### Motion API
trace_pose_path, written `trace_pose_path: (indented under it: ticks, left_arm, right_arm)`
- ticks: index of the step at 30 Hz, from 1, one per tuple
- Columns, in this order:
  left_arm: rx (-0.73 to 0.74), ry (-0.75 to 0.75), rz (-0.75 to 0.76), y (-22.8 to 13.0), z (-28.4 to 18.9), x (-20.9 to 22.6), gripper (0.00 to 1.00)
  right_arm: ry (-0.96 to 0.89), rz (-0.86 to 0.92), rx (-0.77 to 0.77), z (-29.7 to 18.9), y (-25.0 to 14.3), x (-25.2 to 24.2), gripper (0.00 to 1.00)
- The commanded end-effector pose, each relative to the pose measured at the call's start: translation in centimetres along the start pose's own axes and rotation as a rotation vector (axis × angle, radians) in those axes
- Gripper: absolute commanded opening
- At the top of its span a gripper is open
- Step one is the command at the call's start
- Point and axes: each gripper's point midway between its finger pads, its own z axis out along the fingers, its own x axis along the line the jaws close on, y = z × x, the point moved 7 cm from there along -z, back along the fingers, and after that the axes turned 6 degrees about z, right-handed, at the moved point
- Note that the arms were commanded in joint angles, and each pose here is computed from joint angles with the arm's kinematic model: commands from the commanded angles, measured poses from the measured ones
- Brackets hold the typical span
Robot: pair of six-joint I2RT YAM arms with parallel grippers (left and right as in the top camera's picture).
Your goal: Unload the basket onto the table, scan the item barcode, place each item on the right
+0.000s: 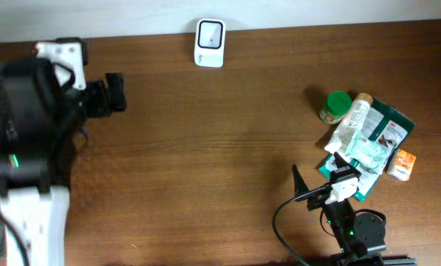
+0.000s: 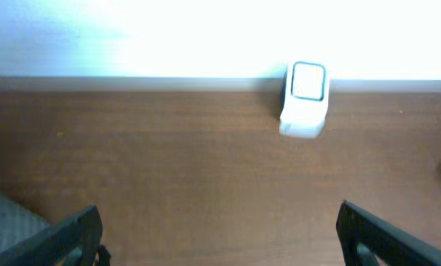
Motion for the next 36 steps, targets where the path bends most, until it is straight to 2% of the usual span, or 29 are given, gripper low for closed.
trace_pose_path:
  ticks: [1, 2, 5, 8, 13, 17, 36]
  left_arm:
    - [-0.119, -0.047, 0.113, -6.4, -2.4, -1.4, 0.99]
    - [-0.205, -0.034, 0.126, -8.8, -3.4, -1.7, 0.99]
    - [-0.337, -0.013, 0.149, -14.8, -4.2, -2.3, 0.99]
    - [-0.426, 0.037, 0.312, -20.3, -3.2, -2.6, 0.99]
    - [-0.433, 0.221, 0.293, -24.6, -2.0, -1.1, 0.99]
    - [-0.405, 0.216, 0.292, -26.4, -1.0, -1.1, 0.99]
    - [-0.407, 0.209, 0.293, -26.4, -1.0, -1.2, 0.99]
  right_arm:
    - [0.0, 0.001, 0.001, 0.0, -0.2, 0.0, 0.98]
    - [0.0, 0.001, 0.001, 0.0, -0.2, 0.0, 0.98]
    - [0.0, 0.001, 0.001, 0.0, -0.2, 0.0, 0.98]
    - [0.0, 0.001, 0.001, 0.0, -0.2, 0.0, 0.98]
    - [0.0, 0.001, 0.001, 0.0, -0.2, 0.0, 0.98]
    - [0.0, 0.001, 0.001, 0.0, -0.2, 0.0, 0.98]
    - [0.0, 0.001, 0.001, 0.0, -0.2, 0.0, 0.98]
